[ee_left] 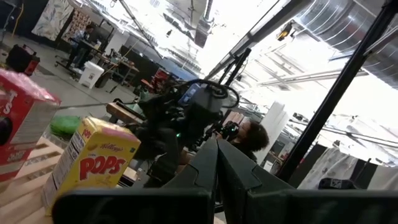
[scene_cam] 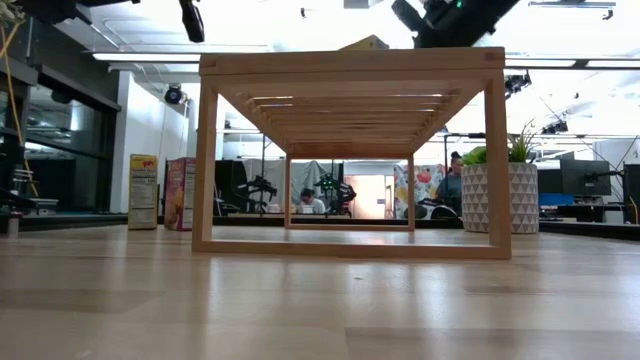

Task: Stack cereal on shelf
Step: Put the bottom yellow cereal box on the shelf

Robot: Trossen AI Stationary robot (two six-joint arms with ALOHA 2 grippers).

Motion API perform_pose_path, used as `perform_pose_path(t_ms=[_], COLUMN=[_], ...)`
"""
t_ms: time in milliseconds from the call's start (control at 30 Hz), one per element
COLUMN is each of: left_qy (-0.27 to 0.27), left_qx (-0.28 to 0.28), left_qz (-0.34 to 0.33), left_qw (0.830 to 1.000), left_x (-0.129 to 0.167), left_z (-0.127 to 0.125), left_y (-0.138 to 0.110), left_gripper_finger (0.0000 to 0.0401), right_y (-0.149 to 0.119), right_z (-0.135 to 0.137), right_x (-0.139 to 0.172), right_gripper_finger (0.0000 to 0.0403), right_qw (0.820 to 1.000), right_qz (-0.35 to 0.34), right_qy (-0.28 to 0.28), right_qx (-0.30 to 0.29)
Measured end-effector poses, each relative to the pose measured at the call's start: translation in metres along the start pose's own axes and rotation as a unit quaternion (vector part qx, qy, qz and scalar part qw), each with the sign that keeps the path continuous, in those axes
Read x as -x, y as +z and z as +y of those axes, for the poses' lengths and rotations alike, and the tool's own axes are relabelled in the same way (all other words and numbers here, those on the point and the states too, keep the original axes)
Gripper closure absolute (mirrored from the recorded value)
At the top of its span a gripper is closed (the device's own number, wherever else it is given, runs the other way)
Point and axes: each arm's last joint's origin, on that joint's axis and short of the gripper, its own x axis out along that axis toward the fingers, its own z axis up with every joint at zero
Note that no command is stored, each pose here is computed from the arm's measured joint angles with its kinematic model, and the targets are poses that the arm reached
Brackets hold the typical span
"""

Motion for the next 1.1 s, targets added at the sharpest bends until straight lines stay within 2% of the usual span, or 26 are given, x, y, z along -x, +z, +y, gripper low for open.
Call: perform_pose_path(t_ms=[200, 433, 667, 1100], left_qy=[0.005, 0.011, 0.022, 0.023], left_qx=[0.004, 0.003, 0.002, 0.000], left_qz=[0.008, 0.011, 0.014, 0.015], left_qw=[1.000, 1.000, 1.000, 1.000], left_x=[0.000, 0.000, 0.000, 0.000], left_z=[0.001, 0.002, 0.003, 0.003], left_y=[-0.002, -0.002, -0.004, -0.004], left_gripper_finger=[0.0398, 0.0398, 0.0398, 0.0398], right_y=[-0.016, -0.028, -0.029, -0.025], right_z=[-0.002, 0.011, 0.022, 0.029], right_x=[-0.016, -0.029, -0.034, -0.033], right_gripper_finger=[0.0398, 0.0402, 0.0402, 0.0403], right_qw=[0.999, 0.998, 0.995, 0.989], right_qz=[0.010, 0.030, 0.016, 0.005], right_qy=[-0.002, 0.034, 0.078, 0.109], right_qx=[-0.031, -0.042, -0.064, -0.095])
